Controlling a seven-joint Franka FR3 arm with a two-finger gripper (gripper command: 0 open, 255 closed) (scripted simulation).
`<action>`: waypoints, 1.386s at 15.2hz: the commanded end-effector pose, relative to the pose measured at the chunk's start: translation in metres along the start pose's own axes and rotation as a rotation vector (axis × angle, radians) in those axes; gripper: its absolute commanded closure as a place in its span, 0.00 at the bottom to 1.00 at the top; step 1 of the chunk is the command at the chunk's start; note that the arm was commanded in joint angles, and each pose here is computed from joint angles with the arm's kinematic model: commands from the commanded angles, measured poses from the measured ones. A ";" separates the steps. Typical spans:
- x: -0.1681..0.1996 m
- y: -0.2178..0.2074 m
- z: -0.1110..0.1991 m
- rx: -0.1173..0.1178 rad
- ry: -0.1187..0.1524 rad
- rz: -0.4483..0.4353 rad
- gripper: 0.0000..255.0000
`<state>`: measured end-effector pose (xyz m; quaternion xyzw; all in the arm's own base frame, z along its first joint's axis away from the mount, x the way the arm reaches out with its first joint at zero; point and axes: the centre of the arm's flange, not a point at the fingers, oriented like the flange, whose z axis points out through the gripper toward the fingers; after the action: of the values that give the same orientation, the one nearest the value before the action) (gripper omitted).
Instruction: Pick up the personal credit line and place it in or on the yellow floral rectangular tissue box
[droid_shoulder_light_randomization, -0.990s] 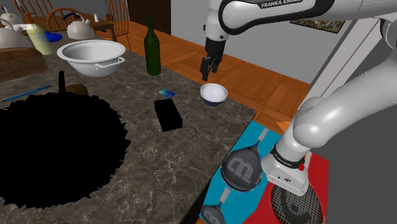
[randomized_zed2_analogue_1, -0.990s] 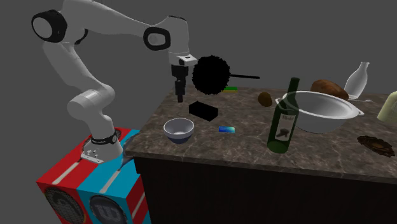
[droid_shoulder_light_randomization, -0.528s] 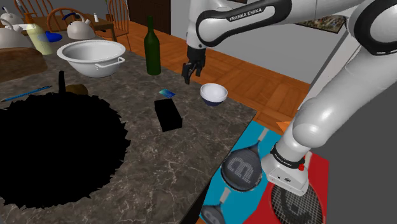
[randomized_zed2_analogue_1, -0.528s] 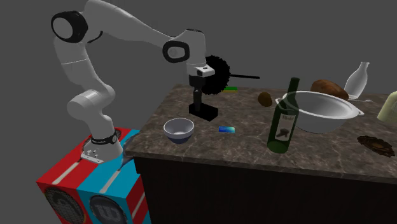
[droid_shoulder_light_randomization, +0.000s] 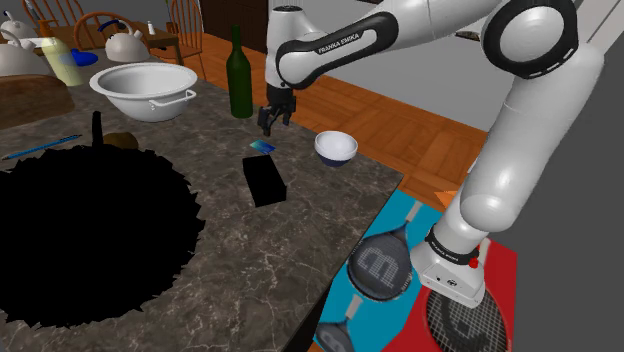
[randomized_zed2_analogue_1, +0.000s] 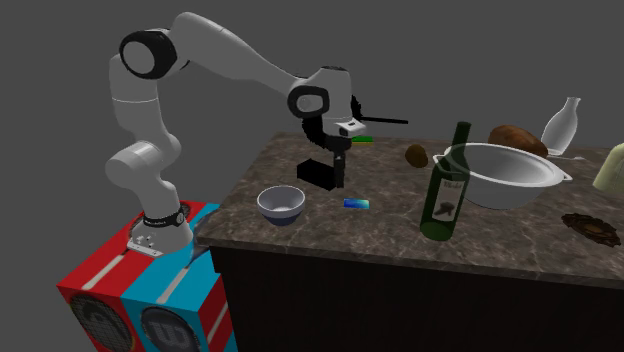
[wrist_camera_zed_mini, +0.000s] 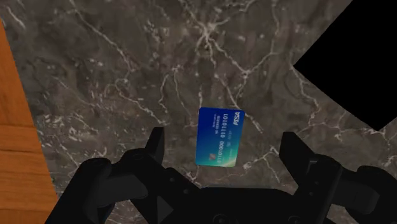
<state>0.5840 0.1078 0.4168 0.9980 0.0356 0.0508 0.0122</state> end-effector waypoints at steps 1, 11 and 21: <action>0.023 -0.002 0.014 -0.001 0.012 0.011 0.00; 0.082 -0.010 0.071 -0.005 0.044 0.037 0.00; 0.083 -0.009 0.089 -0.005 0.044 0.037 0.00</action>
<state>0.6748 0.1214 0.3360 0.9971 0.0172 0.0728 0.0128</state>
